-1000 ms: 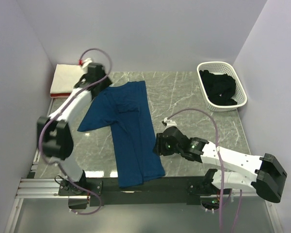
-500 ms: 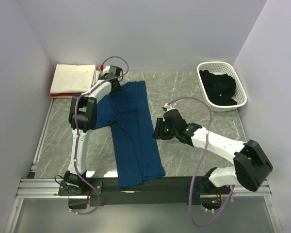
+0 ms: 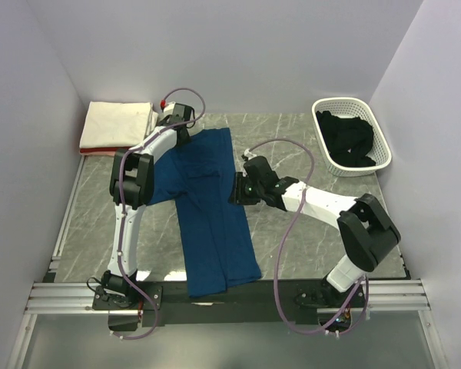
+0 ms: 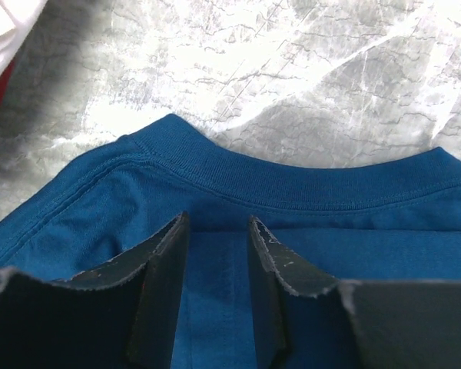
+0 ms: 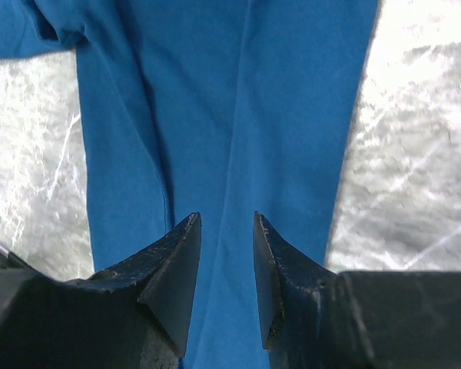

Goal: Fold and stack the t-shirts
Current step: Fold the tshirt

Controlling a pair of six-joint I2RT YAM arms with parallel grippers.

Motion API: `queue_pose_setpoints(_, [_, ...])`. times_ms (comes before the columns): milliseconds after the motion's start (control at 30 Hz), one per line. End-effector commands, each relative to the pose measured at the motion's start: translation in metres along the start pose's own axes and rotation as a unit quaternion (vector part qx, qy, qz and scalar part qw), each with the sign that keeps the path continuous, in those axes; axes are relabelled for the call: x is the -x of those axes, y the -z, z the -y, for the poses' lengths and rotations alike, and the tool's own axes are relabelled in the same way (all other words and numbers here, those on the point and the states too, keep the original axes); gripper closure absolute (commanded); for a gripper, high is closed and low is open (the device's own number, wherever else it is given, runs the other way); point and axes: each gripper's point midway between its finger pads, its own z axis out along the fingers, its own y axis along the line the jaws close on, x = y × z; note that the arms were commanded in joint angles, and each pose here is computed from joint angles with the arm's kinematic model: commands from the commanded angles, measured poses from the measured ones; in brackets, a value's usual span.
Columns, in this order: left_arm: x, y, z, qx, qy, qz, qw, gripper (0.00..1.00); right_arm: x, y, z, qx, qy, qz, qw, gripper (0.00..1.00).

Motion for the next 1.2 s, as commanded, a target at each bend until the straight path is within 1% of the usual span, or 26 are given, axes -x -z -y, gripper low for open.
queue_pose_setpoints(0, [0.014, 0.004, 0.011, -0.022, 0.008, 0.017, 1.0, 0.59, 0.028, -0.005, -0.011, 0.009, 0.009, 0.027, 1.0, 0.6])
queue_pose_setpoints(167, [0.017, 0.01, 0.017, -0.036, 0.01, 0.017, 0.999, 0.59, 0.037, -0.015, -0.011, 0.003, 0.008, 0.024, 1.0, 0.6])
queue_pose_setpoints(267, [0.018, 0.009, 0.015, -0.03, 0.006, 0.017, 0.999, 0.59, 0.043, -0.02, -0.009, -0.002, 0.006, 0.024, 1.0, 0.6])
queue_pose_setpoints(367, [0.016, 0.007, 0.011, -0.019, 0.001, 0.015, 1.0, 0.55, 0.045, -0.024, -0.005, -0.008, 0.006, 0.022, 1.0, 0.6])
queue_pose_setpoints(667, [0.003, 0.003, 0.005, -0.01, 0.003, 0.002, 1.0, 0.55, 0.04, -0.031, 0.001, -0.011, 0.002, 0.013, 1.0, 0.61])
queue_pose_setpoints(1167, [-0.001, 0.006, -0.001, -0.002, 0.002, -0.002, 1.0, 0.55, 0.038, -0.035, 0.002, -0.01, -0.001, 0.009, 1.0, 0.62])
